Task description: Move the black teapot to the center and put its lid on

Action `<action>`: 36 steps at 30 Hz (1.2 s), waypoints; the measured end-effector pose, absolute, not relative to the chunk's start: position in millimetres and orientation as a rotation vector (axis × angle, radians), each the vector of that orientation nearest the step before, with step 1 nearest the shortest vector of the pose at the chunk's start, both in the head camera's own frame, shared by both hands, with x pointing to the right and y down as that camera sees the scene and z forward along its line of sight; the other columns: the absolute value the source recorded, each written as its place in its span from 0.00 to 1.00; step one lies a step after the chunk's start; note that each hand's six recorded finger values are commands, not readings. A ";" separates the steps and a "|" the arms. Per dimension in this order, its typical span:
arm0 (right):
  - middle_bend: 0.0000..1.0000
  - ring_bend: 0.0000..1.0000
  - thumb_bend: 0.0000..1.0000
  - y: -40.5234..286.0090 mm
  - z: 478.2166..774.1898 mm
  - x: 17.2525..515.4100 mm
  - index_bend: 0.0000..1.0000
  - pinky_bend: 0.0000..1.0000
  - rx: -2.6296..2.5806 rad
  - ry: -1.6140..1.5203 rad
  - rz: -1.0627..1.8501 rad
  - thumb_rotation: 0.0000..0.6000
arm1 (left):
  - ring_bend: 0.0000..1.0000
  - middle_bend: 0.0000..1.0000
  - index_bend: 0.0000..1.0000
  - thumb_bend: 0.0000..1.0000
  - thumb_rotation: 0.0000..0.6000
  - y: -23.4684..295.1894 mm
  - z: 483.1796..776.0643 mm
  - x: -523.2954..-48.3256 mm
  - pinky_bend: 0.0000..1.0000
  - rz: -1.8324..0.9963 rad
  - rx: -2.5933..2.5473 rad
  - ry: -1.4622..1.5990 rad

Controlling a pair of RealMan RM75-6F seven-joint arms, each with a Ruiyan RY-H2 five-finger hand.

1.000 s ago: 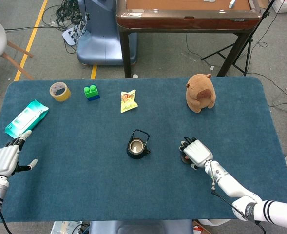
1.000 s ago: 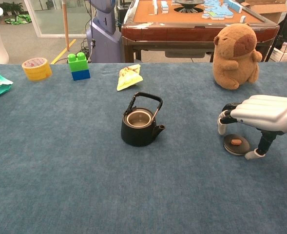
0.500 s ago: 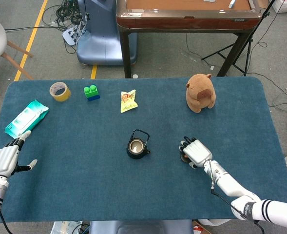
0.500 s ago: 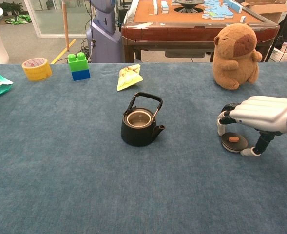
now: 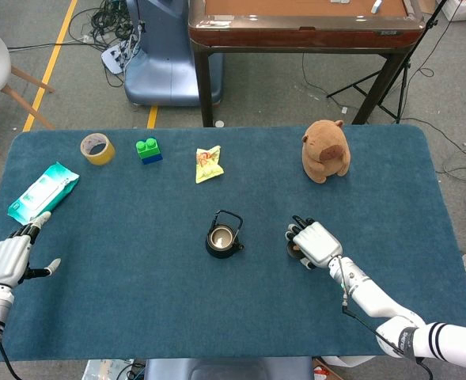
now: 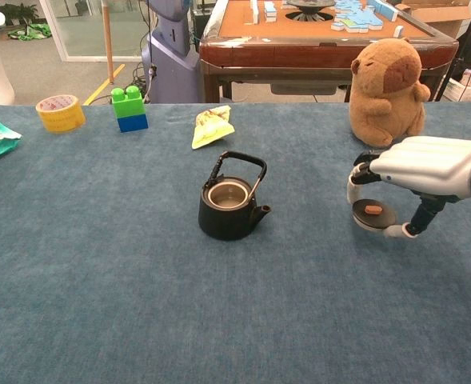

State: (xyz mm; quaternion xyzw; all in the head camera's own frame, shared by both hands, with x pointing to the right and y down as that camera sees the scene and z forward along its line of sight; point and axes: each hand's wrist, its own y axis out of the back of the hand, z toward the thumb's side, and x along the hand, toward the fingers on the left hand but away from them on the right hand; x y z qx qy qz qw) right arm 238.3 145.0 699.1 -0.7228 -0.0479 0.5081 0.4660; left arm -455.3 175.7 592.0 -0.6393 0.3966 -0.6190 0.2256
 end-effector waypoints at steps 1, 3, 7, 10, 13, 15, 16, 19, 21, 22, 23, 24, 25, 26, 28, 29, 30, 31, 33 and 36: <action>0.23 0.09 0.32 142.4 695.1 235.6 0.37 0.24 -1.775 -0.126 1.236 1.00 | 0.14 0.12 0.08 0.25 1.00 175.2 591.7 -454.7 0.17 -1.706 -1.763 1.091; 0.23 0.09 0.32 135.2 685.4 228.6 0.37 0.24 -1.777 -0.143 1.209 1.00 | 0.14 0.12 0.08 0.25 1.00 174.8 591.4 -453.9 0.17 -1.705 -1.764 1.086; 0.23 0.09 0.32 116.7 667.5 213.5 0.37 0.24 -1.766 -0.165 1.162 1.00 | 0.14 0.12 0.08 0.25 1.00 174.3 590.6 -451.9 0.17 -1.703 -1.767 1.079; 0.23 0.09 0.32 105.0 659.0 200.9 0.37 0.24 -1.760 -0.170 1.138 1.00 | 0.14 0.12 0.08 0.25 1.00 174.4 589.6 -451.2 0.17 -1.701 -1.767 1.078; 0.23 0.09 0.32 96.9 653.9 188.3 0.37 0.24 -1.759 -0.164 1.120 1.00 | 0.14 0.12 0.08 0.25 1.00 174.9 588.5 -450.8 0.17 -1.701 -1.767 1.076; 0.23 0.09 0.32 92.8 651.9 179.6 0.37 0.24 -1.756 -0.153 1.109 1.00 | 0.14 0.12 0.08 0.25 1.00 175.1 587.9 -450.6 0.17 -1.700 -1.768 1.075; 0.23 0.09 0.32 91.2 651.2 175.7 0.37 0.24 -1.755 -0.148 1.104 1.00 | 0.14 0.12 0.08 0.25 1.00 175.1 587.5 -450.3 0.17 -1.698 -1.768 1.075; 0.23 0.09 0.32 87.5 650.6 162.7 0.37 0.24 -1.756 -0.135 1.090 1.00 | 0.14 0.12 0.08 0.25 1.00 175.1 586.6 -449.3 0.17 -1.693 -1.769 1.074; 0.23 0.08 0.32 85.9 651.3 153.3 0.37 0.24 -1.759 -0.128 1.080 1.00 | 0.14 0.12 0.08 0.25 1.00 175.2 586.2 -448.4 0.17 -1.690 -1.771 1.073; 0.23 0.08 0.32 85.4 651.7 149.2 0.37 0.24 -1.762 -0.126 1.076 1.00 | 0.14 0.12 0.08 0.25 1.00 175.2 585.9 -447.4 0.17 -1.686 -1.774 1.072; 0.23 0.08 0.32 85.1 652.5 143.5 0.37 0.24 -1.765 -0.123 1.070 1.00 | 0.14 0.12 0.08 0.25 1.00 175.2 585.6 -446.7 0.17 -1.683 -1.776 1.071; 0.23 0.09 0.32 85.0 653.1 139.3 0.37 0.24 -1.768 -0.120 1.065 1.00 | 0.14 0.12 0.08 0.25 1.00 175.1 585.2 -445.9 0.17 -1.680 -1.777 1.070; 0.23 0.09 0.32 85.2 653.7 135.0 0.37 0.24 -1.769 -0.116 1.060 1.00 | 0.14 0.12 0.08 0.25 1.00 175.1 584.8 -444.8 0.17 -1.676 -1.779 1.068; 0.23 0.09 0.32 85.6 654.5 129.4 0.37 0.24 -1.770 -0.109 1.052 1.00 | 0.14 0.12 0.08 0.25 1.00 175.0 584.4 -444.0 0.17 -1.673 -1.780 1.066; 0.23 0.09 0.32 86.4 655.7 121.2 0.37 0.24 -1.769 -0.099 1.040 1.00 | 0.14 0.12 0.08 0.25 1.00 174.8 583.7 -442.3 0.17 -1.668 -1.783 1.062; 0.23 0.09 0.32 86.7 656.4 115.9 0.37 0.24 -1.768 -0.093 1.034 1.00 | 0.14 0.12 0.08 0.25 1.00 174.8 583.5 -441.7 0.17 -1.667 -1.784 1.060; 0.23 0.08 0.32 86.8 656.9 112.2 0.37 0.24 -1.767 -0.090 1.029 1.00 | 0.14 0.12 0.08 0.25 1.00 174.7 583.2 -440.9 0.17 -1.665 -1.785 1.058; 0.23 0.08 0.32 86.7 657.5 108.6 0.37 0.24 -1.768 -0.087 1.026 1.00 | 0.14 0.12 0.08 0.25 1.00 174.6 582.7 -439.9 0.17 -1.662 -1.786 1.057; 0.23 0.08 0.32 85.9 659.0 101.0 0.37 0.24 -1.767 -0.080 1.022 1.00 | 0.14 0.12 0.08 0.25 1.00 174.3 581.9 -438.6 0.17 -1.658 -1.787 1.057; 0.23 0.09 0.32 84.6 660.9 90.1 0.37 0.24 -1.750 -0.064 1.013 1.00 | 0.14 0.12 0.08 0.25 1.00 173.9 580.7 -436.7 0.17 -1.650 -1.789 1.057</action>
